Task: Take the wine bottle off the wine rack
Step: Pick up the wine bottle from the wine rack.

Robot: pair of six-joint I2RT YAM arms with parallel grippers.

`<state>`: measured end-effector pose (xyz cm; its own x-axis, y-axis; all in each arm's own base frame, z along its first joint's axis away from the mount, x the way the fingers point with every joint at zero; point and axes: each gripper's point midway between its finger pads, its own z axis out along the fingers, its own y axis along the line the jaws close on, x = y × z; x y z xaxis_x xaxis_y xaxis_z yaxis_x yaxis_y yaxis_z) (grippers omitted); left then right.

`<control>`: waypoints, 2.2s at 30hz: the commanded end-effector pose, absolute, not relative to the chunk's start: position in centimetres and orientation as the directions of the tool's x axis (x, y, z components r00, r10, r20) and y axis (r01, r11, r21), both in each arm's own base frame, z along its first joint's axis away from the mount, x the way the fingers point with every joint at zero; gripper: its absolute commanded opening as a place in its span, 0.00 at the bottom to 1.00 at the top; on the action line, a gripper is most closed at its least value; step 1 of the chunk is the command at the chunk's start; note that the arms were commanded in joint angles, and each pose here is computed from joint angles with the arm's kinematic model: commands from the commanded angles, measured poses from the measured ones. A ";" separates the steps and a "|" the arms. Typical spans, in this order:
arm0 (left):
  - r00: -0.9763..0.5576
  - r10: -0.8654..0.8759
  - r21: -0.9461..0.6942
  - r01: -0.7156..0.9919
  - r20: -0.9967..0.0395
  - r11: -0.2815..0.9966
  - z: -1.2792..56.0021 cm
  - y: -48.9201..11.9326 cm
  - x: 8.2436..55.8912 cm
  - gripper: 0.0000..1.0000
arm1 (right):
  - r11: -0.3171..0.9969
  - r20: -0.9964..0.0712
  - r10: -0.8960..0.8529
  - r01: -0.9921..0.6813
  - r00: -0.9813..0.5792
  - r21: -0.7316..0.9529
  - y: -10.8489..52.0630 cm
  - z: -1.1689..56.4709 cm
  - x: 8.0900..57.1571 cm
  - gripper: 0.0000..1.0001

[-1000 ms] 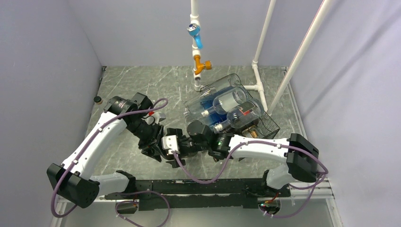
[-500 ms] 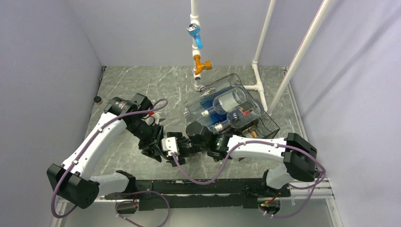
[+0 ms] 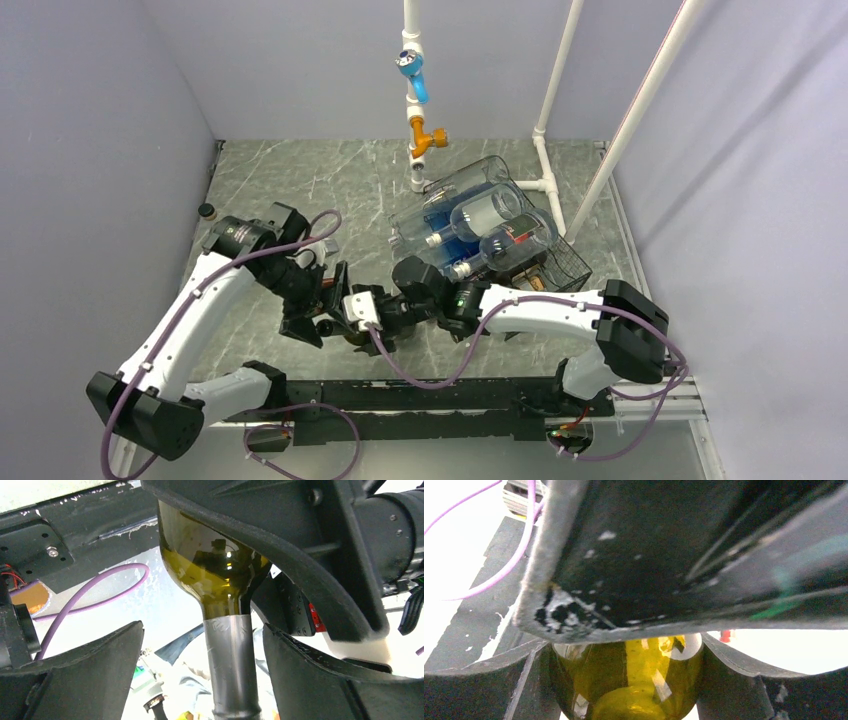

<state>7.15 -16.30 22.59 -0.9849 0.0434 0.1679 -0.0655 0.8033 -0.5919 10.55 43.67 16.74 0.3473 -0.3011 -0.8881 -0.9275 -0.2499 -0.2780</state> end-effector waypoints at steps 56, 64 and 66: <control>-0.153 -0.562 -0.475 0.732 -0.813 0.488 29.9 -17.2 18.9 0.81 | -0.195 -0.945 -0.194 -0.934 -0.262 0.299 42.1 21.7 15.6 0.00; -0.218 -0.538 -0.497 0.741 -0.814 0.452 28.7 -19.8 19.4 0.73 | -0.188 -0.944 -0.187 -0.933 -0.272 0.306 41.9 21.8 16.1 0.00; -0.225 -0.531 -0.495 0.745 -0.817 0.447 28.7 -20.5 19.4 0.71 | -0.187 -0.943 -0.188 -0.933 -0.273 0.307 41.9 21.7 16.1 0.00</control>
<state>19.39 -19.89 26.29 -0.2890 -0.4920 -0.8212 0.7063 0.4694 -0.5298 15.68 40.67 17.18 -0.3474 -0.3022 -0.8877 -0.9135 -0.1046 0.3931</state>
